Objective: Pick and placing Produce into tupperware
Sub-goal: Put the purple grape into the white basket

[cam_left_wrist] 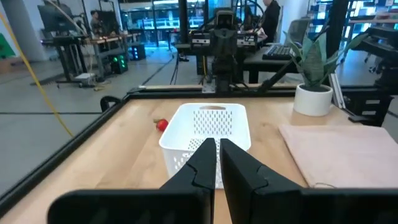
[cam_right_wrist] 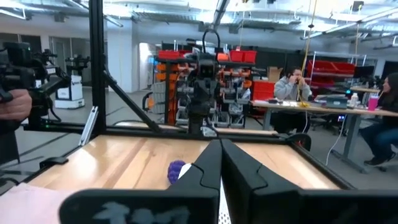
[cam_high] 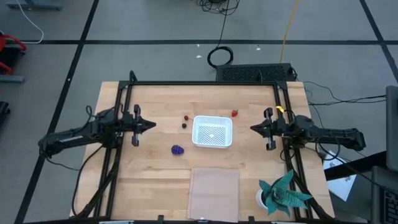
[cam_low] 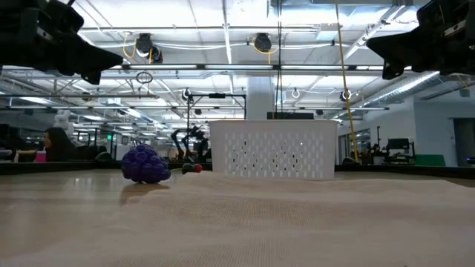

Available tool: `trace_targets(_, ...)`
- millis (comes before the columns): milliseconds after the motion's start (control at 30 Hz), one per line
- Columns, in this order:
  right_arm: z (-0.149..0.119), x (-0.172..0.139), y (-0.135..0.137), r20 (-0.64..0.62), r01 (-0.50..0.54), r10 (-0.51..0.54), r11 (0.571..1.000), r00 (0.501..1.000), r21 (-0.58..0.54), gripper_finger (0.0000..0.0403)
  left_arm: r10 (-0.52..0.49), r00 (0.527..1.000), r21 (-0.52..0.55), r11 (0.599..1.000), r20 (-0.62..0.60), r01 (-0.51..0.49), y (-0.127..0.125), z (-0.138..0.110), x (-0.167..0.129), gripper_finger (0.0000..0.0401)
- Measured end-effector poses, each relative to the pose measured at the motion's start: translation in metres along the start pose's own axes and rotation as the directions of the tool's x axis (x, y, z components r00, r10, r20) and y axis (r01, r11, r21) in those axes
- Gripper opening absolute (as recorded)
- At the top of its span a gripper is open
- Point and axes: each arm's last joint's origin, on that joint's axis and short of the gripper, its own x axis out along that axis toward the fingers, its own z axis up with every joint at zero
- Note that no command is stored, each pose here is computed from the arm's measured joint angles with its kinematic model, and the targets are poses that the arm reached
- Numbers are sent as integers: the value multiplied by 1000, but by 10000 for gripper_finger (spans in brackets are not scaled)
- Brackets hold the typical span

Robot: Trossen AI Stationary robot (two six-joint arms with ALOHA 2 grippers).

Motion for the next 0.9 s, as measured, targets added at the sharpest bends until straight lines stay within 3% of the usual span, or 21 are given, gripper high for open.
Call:
trace_targets(167,2,0,0,14,1,-1,1000,1000,-12,0,-2,999,-12,1000,-37,1,2,-2,10,26)
trace_targets(300,-2,0,0,-25,-9,10,999,1000,43,0,-33,999,10,999,-31,33,1,-1,15,26)
trace_targets(433,-5,0,3,-61,-83,87,995,994,60,0,-74,997,49,996,-16,74,-6,0,17,26)
trace_targets(567,-5,0,3,-60,-93,97,994,993,64,0,-116,993,60,991,-14,117,-15,1,17,26)
trace_targets(900,-4,0,3,-58,-99,105,991,993,87,0,-105,994,93,990,-34,108,-24,-1,19,26)
